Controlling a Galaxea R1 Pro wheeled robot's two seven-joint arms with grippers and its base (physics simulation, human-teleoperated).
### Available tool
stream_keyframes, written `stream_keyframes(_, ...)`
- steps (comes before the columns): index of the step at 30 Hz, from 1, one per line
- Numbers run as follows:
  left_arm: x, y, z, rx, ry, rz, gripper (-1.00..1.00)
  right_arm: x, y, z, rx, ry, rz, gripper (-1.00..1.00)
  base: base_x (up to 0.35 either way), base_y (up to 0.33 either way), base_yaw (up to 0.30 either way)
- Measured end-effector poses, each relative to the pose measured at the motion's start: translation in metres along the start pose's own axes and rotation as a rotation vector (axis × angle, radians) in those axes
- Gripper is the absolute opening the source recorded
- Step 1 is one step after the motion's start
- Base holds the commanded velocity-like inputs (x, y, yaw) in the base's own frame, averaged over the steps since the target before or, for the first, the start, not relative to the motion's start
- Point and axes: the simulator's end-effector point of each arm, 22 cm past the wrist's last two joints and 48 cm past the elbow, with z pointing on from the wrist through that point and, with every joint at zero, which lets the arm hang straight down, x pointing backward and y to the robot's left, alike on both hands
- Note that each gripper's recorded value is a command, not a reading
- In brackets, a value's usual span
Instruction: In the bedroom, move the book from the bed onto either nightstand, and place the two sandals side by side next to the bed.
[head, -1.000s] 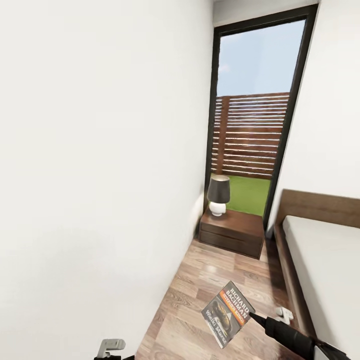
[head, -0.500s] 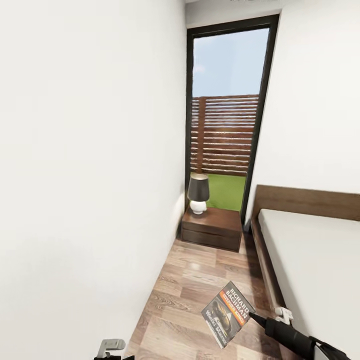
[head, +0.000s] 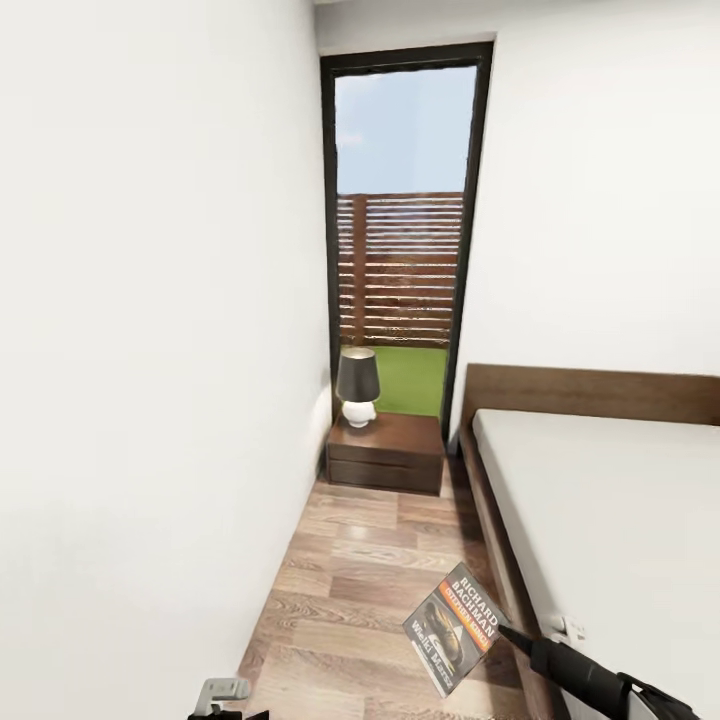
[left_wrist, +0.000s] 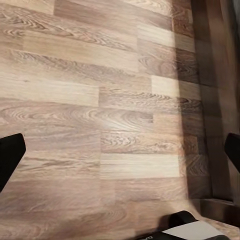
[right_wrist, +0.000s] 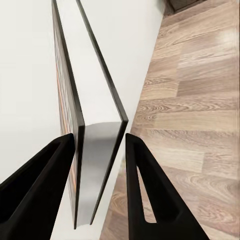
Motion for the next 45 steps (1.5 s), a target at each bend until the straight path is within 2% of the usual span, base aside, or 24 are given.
stream_keyframes(10,0.0003,0.0000,-0.0003,0.000,0.000,0.000,1.00,0.0001,0.0000,-0.0002,0.001,0.000,-0.001,-1.00,0.143,0.000,-0.260)
stream_keyframes(30,0.0004,-0.0001,-0.0003,0.000,0.000,0.001,1.00,0.0000,-0.0001,-0.0001,0.001,0.000,-0.001,-1.00,0.304,-0.037,-0.009)
stream_keyframes(45,-0.0001,0.0003,-0.0004,0.000,-0.001,-0.001,1.00,-0.0010,0.0001,-0.0002,0.000,-0.004,0.002,-1.00,0.109,-0.004,-0.083)
